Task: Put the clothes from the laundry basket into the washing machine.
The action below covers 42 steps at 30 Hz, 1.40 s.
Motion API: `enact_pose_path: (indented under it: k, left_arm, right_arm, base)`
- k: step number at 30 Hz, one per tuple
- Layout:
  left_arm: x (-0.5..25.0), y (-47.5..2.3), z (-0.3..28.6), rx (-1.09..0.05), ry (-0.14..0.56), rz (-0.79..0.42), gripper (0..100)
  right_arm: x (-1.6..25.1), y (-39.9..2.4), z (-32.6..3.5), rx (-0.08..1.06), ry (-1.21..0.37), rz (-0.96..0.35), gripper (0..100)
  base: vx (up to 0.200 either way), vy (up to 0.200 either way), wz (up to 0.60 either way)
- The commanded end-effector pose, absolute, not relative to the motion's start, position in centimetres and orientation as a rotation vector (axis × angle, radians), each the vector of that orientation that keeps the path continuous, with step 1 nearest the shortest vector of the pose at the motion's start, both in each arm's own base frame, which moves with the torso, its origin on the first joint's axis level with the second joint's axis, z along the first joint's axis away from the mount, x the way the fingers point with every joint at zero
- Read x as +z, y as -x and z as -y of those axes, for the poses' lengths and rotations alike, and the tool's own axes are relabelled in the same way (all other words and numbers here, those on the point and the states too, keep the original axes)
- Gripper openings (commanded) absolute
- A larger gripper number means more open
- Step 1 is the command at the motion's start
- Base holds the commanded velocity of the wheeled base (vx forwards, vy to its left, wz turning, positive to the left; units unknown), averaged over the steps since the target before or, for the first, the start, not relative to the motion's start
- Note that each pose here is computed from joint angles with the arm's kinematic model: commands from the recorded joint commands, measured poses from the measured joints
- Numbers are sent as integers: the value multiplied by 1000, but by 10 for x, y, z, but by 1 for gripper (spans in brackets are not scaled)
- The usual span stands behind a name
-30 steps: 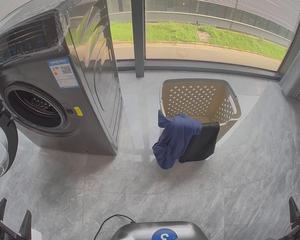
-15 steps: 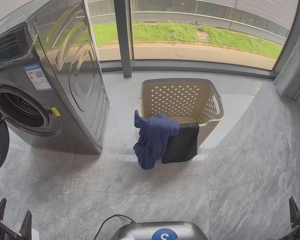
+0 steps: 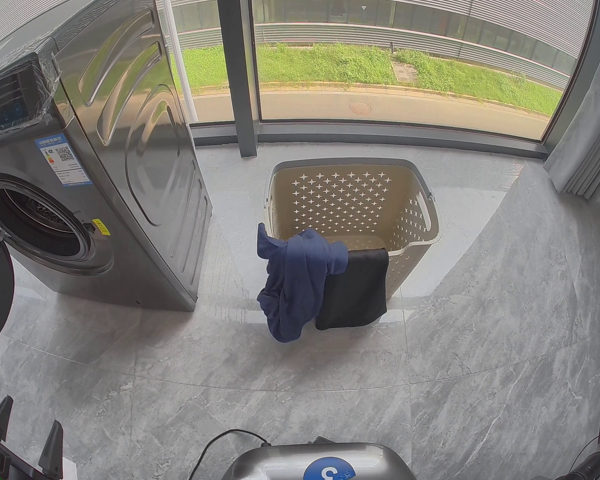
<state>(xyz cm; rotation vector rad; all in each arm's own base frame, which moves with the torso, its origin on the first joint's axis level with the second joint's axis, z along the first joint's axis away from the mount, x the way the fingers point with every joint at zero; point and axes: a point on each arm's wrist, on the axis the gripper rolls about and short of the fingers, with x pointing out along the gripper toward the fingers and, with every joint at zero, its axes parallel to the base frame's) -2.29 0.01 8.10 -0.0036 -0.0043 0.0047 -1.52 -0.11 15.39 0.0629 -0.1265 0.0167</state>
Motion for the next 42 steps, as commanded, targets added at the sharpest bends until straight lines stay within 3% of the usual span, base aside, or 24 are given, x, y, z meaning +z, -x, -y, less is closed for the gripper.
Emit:
enact_pose_path:
  k: [1,9,18,30,42]
  left_arm:
    - [76,23,0,5,6,3,100]
    - [76,23,0,5,6,3,100]
    - [76,23,0,3,3,2,100]
    - [76,23,0,3,6,3,100]
    - [76,23,0,3,9,3,100]
  right_arm:
    - [187,-85,-19,201,-162,-162,100]
    - [171,-169,-60,291,-189,-309,100]
    - [123,-228,-94,312,-162,-357,100]
    - [84,-263,-123,312,-136,-411,100]
    - [49,-283,-154,365,-117,-444,100]
  base:
    - [0,-200,0]
    - [0,-125,0]
    - [0,0,0]
    - [183,0,0]
    - [0,0,0]
